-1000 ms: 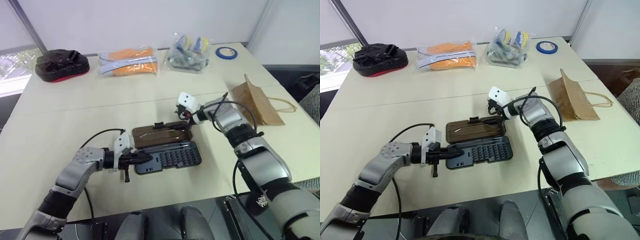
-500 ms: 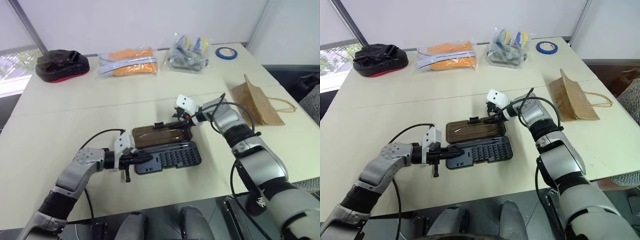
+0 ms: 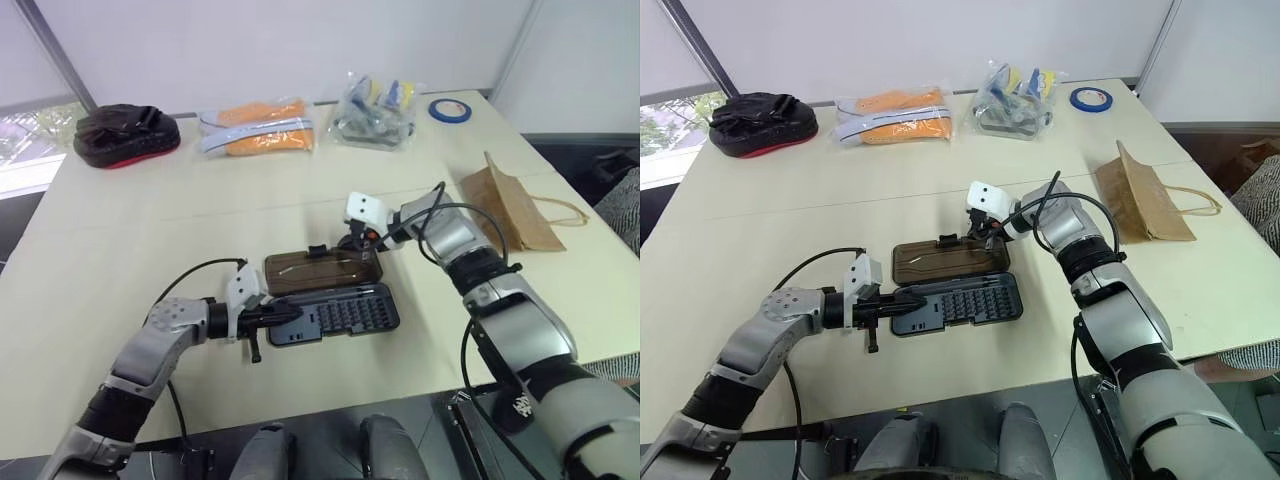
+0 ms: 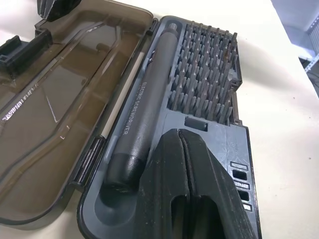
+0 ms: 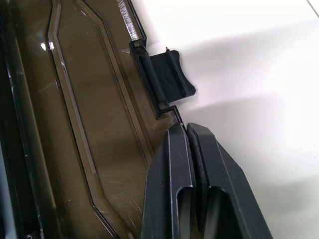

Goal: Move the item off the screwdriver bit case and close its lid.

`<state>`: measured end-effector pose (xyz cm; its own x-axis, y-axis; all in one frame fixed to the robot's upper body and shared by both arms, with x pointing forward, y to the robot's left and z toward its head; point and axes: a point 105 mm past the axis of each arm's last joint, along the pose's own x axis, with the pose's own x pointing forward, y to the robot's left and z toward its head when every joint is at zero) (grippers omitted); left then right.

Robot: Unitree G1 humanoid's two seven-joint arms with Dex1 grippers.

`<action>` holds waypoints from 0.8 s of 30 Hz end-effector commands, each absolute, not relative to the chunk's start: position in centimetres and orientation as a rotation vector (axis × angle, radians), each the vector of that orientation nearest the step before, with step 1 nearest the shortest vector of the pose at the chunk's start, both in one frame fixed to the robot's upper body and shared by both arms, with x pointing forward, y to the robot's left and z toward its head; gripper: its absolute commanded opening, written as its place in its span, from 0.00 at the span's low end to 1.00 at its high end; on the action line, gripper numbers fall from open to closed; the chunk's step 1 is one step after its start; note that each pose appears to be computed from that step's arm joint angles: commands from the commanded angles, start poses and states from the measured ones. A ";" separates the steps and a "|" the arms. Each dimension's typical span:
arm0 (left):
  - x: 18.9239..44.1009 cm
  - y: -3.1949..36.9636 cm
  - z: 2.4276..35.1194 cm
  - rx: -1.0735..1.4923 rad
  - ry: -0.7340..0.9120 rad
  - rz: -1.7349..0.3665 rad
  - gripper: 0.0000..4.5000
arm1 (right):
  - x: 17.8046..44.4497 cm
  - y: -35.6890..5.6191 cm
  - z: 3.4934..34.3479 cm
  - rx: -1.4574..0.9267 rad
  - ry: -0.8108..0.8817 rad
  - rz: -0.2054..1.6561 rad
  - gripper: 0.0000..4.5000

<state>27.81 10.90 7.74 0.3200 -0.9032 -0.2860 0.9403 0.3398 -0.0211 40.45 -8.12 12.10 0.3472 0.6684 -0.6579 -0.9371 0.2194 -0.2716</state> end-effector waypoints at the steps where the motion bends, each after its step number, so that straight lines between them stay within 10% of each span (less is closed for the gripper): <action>1: 28.3 12.2 6.4 0.169 0.331 -1.143 0.00 | 39.9 -8.7 10.7 -0.730 0.519 1.183 0.00; 5: 28.3 12.2 6.5 0.167 0.327 -1.138 0.00 | 40.2 -8.6 10.3 -0.718 0.546 1.173 0.06; 10: 28.2 12.2 6.4 0.164 0.324 -1.131 0.00 | 41.0 -8.8 10.1 -0.738 0.566 1.135 0.52; 20: 28.2 12.2 6.4 0.166 0.317 -1.114 0.00 | 41.5 -8.9 9.8 -0.726 0.609 1.110 0.52; 24: 28.2 12.3 6.4 0.168 0.312 -1.108 0.00 | 41.2 -9.2 8.9 -0.745 0.646 1.122 0.24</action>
<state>27.96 11.20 7.72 0.3646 -0.8891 -0.2766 0.9236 0.3830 -0.0140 41.48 -7.76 11.03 0.3136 0.6281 -0.7122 -0.9490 0.2319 -0.2134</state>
